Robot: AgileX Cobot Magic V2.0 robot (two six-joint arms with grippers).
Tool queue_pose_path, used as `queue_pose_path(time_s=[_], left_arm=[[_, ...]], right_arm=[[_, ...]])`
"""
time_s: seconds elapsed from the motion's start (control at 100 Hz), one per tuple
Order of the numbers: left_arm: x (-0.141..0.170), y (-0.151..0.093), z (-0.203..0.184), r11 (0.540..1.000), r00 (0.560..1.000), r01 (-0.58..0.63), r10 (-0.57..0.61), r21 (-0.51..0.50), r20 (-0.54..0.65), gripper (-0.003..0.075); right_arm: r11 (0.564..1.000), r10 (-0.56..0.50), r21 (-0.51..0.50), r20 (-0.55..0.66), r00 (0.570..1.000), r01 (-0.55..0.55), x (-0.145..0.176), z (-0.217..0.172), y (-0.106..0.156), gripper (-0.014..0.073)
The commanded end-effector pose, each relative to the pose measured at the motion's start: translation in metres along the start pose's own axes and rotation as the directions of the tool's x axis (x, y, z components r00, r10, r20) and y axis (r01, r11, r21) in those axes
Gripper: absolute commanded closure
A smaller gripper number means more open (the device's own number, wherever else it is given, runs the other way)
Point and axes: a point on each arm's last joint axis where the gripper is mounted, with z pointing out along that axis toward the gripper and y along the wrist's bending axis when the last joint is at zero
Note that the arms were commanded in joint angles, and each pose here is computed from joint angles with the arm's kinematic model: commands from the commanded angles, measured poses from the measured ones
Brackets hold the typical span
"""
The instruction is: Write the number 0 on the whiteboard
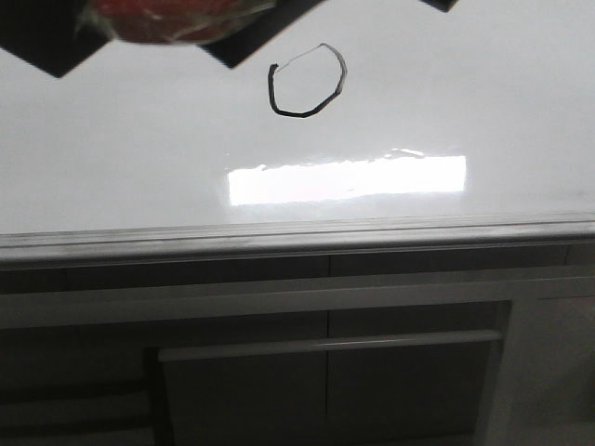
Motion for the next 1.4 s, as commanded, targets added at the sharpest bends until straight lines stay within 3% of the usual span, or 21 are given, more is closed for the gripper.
queue_pose_path(time_s=[0.0,0.24,0.5,0.67,0.76,0.93,1.0,1.23,1.39], left_arm=[[-0.011,0.006,-0.008,0.999,0.997,0.001,0.002,-0.041,0.075,0.0468],[-0.012,0.006,-0.007,0.999,0.996,0.001,0.003,-0.046,0.085,0.0527],[-0.011,0.007,-0.007,0.999,0.997,-0.005,0.010,-0.053,0.081,0.0740],[-0.011,0.007,-0.007,0.999,0.997,-0.005,0.010,-0.053,0.081,0.0740],[-0.011,0.007,-0.007,0.999,0.997,-0.003,0.007,-0.053,0.081,0.0740],[-0.011,0.008,-0.007,0.997,0.995,0.058,-0.053,-0.052,0.082,0.0740],[-0.010,0.008,-0.007,0.995,0.993,0.089,-0.084,-0.052,0.081,0.0740],[-0.008,0.011,-0.008,0.983,0.982,0.174,-0.169,-0.059,0.081,0.0740],[-0.007,0.010,-0.007,0.973,0.972,0.226,-0.221,-0.052,0.081,0.0740]], right_arm=[[0.995,-0.036,-0.086,0.054,0.998,0.041,-0.005,-0.013,0.018,0.0671],[0.995,-0.038,-0.086,0.046,0.998,0.042,-0.005,-0.012,0.018,0.0671],[0.995,-0.045,-0.086,0.047,0.998,0.049,-0.005,-0.012,0.018,0.0671],[0.996,-0.044,-0.075,0.065,0.997,0.049,-0.006,-0.013,0.017,0.0663],[0.997,-0.045,-0.066,0.078,0.996,0.050,-0.008,-0.013,0.017,0.0578],[0.997,-0.054,-0.047,0.107,0.993,0.060,-0.010,-0.013,0.015,0.0250],[0.997,-0.063,-0.038,0.119,0.991,0.068,-0.011,-0.013,0.015,0.0178],[0.990,-0.142,0.026,0.219,0.965,0.139,-0.015,-0.033,0.025,0.0173],[0.967,-0.232,0.178,0.304,0.924,0.185,-0.016,-0.076,0.034,0.0176]])
